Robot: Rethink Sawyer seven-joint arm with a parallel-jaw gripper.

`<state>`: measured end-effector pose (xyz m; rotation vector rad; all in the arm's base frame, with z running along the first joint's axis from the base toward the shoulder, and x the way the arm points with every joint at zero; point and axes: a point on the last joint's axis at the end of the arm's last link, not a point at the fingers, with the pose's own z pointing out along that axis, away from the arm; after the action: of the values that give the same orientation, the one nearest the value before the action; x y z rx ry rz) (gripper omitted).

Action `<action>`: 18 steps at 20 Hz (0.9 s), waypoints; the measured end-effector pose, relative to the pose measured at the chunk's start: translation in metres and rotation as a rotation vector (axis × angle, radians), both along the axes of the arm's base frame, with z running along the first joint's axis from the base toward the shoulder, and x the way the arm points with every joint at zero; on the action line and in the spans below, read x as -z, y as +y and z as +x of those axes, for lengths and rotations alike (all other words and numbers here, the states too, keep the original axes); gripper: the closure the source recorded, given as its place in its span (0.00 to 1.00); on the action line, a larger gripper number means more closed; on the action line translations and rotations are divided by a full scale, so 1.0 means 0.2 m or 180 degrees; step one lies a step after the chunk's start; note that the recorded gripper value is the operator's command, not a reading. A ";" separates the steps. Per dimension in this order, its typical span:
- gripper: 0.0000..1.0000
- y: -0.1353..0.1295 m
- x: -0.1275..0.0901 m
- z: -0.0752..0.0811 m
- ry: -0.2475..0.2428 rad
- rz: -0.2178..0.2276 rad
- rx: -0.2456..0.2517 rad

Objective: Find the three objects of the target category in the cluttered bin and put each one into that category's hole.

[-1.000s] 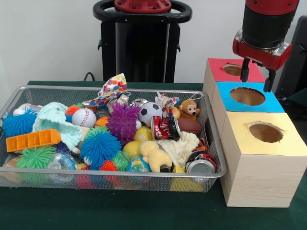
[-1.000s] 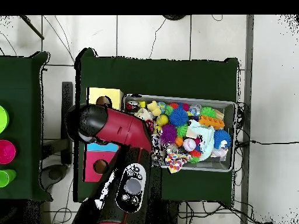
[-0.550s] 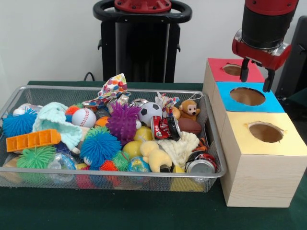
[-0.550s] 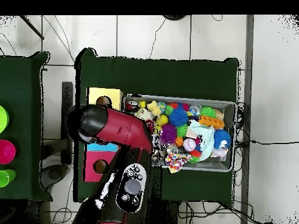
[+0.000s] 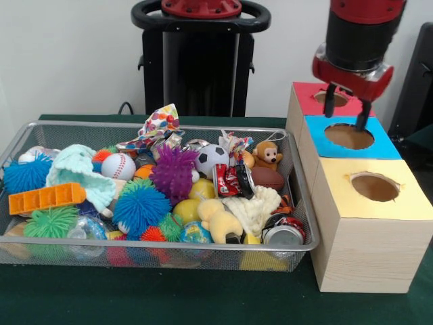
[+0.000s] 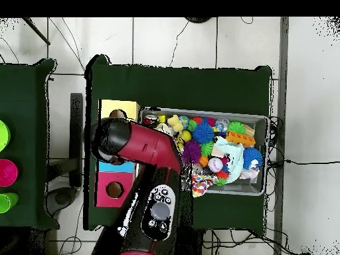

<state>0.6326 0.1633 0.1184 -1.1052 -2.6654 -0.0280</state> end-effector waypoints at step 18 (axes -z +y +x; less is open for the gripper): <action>0.00 -1.14 0.17 -0.02 0.0049 -0.0367 0.0546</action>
<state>0.6290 -0.0650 0.0838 -1.3617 -2.5793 0.1030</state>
